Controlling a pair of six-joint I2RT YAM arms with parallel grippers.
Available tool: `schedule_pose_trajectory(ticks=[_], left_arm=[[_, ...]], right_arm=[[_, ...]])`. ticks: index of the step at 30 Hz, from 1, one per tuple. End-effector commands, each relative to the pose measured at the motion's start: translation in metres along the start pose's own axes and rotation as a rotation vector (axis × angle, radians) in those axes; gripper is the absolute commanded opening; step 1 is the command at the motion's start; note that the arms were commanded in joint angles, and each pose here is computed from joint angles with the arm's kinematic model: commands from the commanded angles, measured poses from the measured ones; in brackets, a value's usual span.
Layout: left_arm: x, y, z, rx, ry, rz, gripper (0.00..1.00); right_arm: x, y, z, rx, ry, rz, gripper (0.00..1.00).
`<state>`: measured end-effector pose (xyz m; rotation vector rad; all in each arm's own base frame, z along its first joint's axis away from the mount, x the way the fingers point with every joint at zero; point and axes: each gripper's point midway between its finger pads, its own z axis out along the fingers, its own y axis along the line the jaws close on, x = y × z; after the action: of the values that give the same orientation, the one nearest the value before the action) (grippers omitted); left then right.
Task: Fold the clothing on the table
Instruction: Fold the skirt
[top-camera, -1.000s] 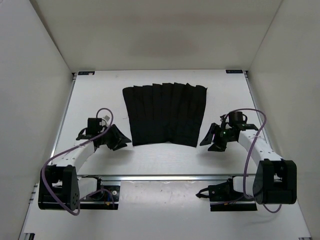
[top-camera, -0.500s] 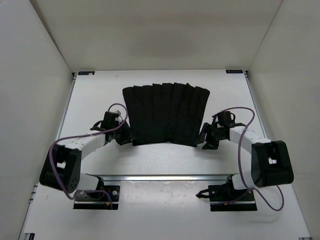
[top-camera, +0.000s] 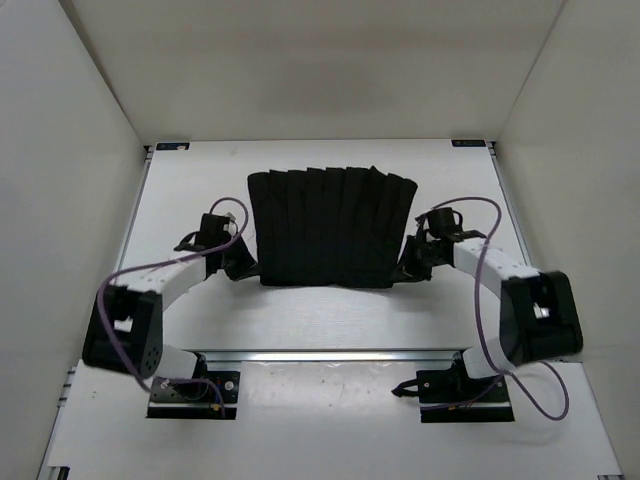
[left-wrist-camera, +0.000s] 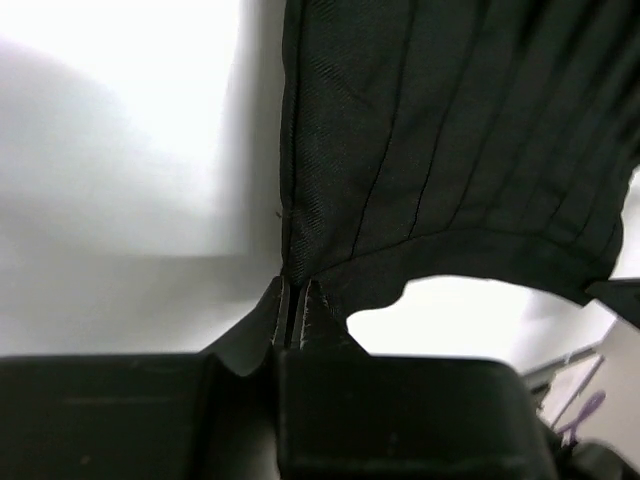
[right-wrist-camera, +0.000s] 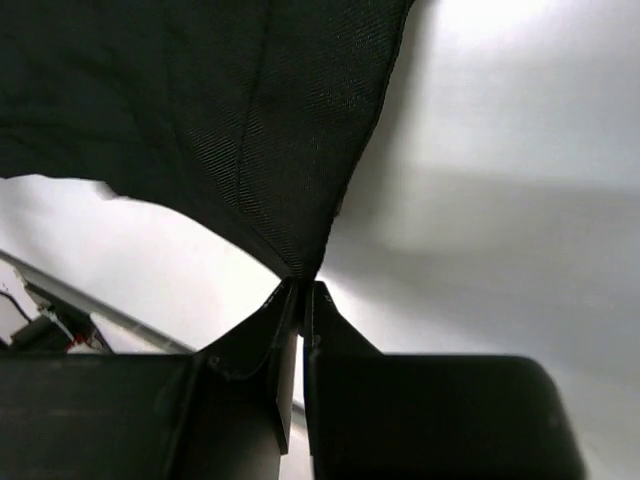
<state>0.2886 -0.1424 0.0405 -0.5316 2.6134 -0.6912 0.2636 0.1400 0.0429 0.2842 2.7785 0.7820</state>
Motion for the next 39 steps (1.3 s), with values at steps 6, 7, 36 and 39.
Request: schedule_pose_trajectory(ticks=[6, 7, 36, 39], left_arm=[[0.097, 0.022, -0.067, 0.070, 0.116, 0.043, 0.00], [0.100, 0.016, -0.076, 0.097, 0.091, 0.032, 0.00], [-0.115, -0.019, 0.012, 0.137, -0.056, -0.204, 0.55], [-0.105, -0.004, 0.024, 0.054, -0.071, -0.193, 0.55]], right_arm=[[0.102, 0.002, -0.059, -0.021, 0.094, -0.037, 0.00], [0.115, 0.004, -0.063, -0.035, 0.103, -0.034, 0.00], [-0.093, -0.019, -0.041, -0.024, -0.226, 0.177, 0.58], [-0.076, -0.023, -0.020, -0.049, -0.190, 0.250, 0.58]])
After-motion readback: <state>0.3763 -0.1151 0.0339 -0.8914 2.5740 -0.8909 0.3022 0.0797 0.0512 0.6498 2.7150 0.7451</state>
